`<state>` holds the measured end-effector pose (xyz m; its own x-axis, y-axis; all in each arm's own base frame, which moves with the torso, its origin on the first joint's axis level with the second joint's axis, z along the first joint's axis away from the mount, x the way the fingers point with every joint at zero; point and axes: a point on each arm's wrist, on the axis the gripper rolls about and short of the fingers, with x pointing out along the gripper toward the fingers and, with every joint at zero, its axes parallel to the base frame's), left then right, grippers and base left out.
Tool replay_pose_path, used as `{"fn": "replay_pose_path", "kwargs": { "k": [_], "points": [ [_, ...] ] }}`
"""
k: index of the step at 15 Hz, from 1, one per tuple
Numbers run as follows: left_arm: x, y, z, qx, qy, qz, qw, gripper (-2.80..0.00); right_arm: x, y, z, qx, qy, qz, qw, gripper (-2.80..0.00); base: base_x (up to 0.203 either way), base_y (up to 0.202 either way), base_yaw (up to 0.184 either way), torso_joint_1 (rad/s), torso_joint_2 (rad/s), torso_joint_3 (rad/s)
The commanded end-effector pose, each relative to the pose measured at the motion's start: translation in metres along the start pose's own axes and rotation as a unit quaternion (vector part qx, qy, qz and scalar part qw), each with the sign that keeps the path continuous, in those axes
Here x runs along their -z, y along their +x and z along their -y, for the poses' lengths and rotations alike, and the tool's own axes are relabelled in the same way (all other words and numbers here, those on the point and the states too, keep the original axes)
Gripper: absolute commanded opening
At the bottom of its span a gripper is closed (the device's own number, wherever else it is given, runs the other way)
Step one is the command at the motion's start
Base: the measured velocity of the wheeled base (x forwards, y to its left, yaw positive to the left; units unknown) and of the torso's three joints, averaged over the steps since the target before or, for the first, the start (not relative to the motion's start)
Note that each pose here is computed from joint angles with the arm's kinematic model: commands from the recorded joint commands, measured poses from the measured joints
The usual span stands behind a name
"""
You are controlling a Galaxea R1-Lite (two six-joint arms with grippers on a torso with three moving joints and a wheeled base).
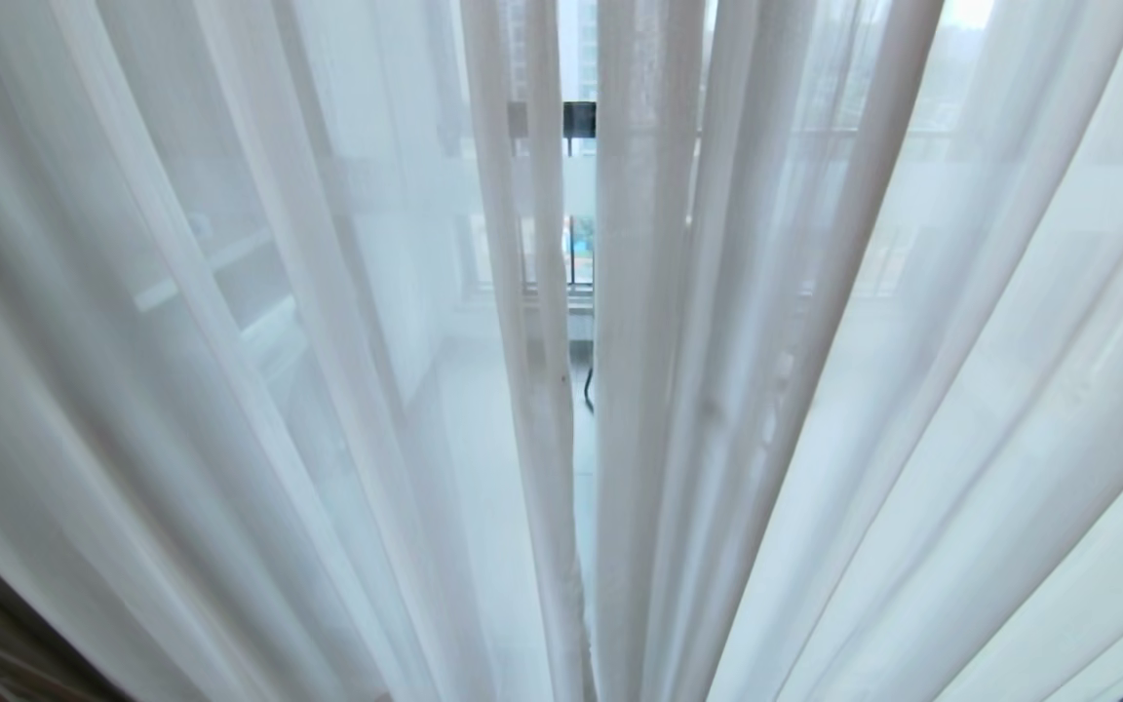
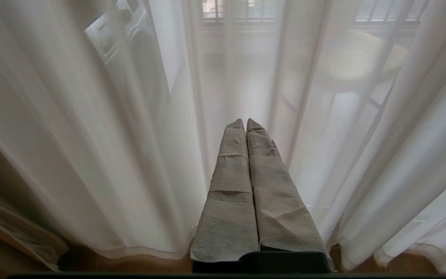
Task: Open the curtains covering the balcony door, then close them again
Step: Pull the outer curtains open on both sides
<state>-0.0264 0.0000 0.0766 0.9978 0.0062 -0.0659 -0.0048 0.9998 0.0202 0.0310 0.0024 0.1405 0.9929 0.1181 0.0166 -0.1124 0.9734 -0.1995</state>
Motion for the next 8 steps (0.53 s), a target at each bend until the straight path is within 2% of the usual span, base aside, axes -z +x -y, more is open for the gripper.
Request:
{"fn": "replay_pose_path", "kwargs": {
  "k": [1, 3, 5, 8],
  "points": [
    [0.000, 0.000, 0.000, -0.001, 0.001, 0.000, 1.0000, -2.80, 0.018, -0.034, -0.009, 0.003, -0.008, 0.052, 0.999, -2.80, 0.000, 0.000, 0.000, 0.000, 0.00, 0.000],
    [0.000, 0.000, 0.000, -0.001, 0.000, 0.000, 1.0000, -2.80, 0.036, -0.052, -0.015, 0.004, -0.009, 0.057, 0.998, -2.80, 0.000, 0.000, 0.000, 0.000, 0.00, 0.000],
    [0.000, 0.000, 0.000, -0.001, 0.000, 0.000, 1.0000, -2.80, 0.054, -0.056, -0.017, 0.020, 0.000, 0.007, 1.000, -2.80, 0.000, 0.000, 0.000, 0.000, 0.00, 0.000],
    [0.000, 0.000, 0.000, -0.001, 0.000, 0.000, 1.0000, -2.80, 0.061, -0.055, -0.018, 0.025, 0.010, -0.010, 1.000, -2.80, 0.000, 0.000, 0.000, 0.000, 0.00, 0.000]
  ]
}}
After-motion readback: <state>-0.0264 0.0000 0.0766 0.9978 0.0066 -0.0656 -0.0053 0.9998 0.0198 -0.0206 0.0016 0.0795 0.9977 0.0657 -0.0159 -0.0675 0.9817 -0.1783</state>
